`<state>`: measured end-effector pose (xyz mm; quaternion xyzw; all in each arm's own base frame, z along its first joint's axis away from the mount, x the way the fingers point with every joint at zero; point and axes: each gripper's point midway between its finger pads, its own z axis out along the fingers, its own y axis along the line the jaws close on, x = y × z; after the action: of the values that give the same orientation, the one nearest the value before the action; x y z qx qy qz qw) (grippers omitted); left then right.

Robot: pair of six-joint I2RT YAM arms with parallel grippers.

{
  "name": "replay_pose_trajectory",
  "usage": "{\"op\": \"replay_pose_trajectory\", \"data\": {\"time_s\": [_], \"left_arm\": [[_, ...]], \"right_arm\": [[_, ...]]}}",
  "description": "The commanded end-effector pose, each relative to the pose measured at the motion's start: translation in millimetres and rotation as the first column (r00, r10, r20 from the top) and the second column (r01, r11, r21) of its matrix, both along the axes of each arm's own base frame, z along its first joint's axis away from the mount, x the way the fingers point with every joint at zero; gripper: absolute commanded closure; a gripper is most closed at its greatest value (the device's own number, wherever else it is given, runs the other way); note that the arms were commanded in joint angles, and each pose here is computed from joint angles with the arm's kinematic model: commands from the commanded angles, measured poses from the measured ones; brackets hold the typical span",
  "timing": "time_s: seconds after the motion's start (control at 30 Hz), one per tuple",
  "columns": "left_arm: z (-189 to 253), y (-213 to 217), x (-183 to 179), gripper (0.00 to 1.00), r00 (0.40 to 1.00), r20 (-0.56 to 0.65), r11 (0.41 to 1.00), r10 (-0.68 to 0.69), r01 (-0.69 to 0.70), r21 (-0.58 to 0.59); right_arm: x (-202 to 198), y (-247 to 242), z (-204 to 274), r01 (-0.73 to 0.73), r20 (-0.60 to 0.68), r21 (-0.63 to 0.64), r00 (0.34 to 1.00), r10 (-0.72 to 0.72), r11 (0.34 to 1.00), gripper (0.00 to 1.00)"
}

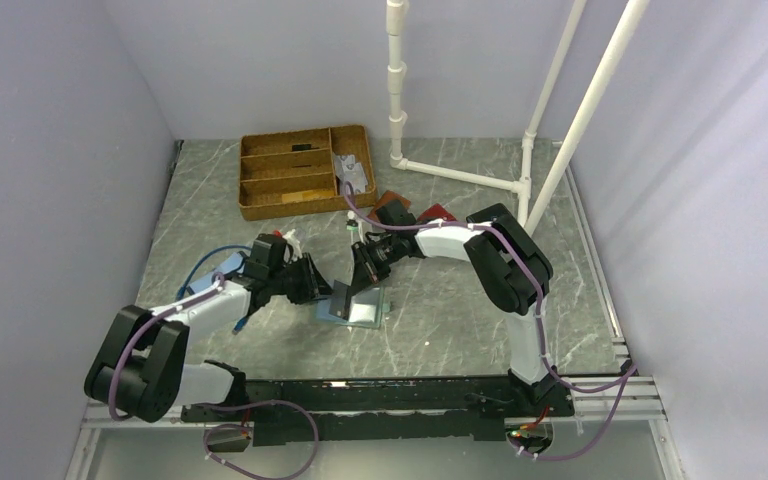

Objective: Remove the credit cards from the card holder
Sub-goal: Remove the credit card from the card holder.

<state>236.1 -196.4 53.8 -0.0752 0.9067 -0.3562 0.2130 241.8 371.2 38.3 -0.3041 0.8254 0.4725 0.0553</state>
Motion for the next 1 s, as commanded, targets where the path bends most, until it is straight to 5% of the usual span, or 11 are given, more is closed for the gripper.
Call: {"op": "replay_pose_trajectory", "data": {"time_s": [0.0, 0.23, 0.37, 0.97], "left_arm": [[0.9, -9.4, 3.5, 0.74, 0.998, 0.024, 0.996, -0.053, 0.055, -0.076], [-0.5, -15.4, 3.3, 0.74, 0.996, 0.015, 0.990, -0.083, 0.084, -0.115], [-2.4, -17.3, 2.9, 1.00, 0.995, 0.015, 0.987, -0.094, 0.095, -0.127], [65.1, -14.7, 9.1, 1.00, 0.971, 0.238, 0.893, -0.027, 0.130, -0.430]], "right_arm": [[4.0, 4.4, 9.2, -0.038, 0.044, 0.025, 0.998, 0.037, 0.999, 0.88], [3.1, 3.3, 3.9, -0.041, 0.029, 0.014, 0.999, 0.041, 0.999, 0.87], [4.0, 1.5, 7.3, -0.050, 0.030, 0.024, 0.998, 0.049, 0.998, 0.87], [-9.7, -9.5, 67.4, -0.140, -0.076, 0.308, 0.982, 0.171, 0.941, 0.68]]}}
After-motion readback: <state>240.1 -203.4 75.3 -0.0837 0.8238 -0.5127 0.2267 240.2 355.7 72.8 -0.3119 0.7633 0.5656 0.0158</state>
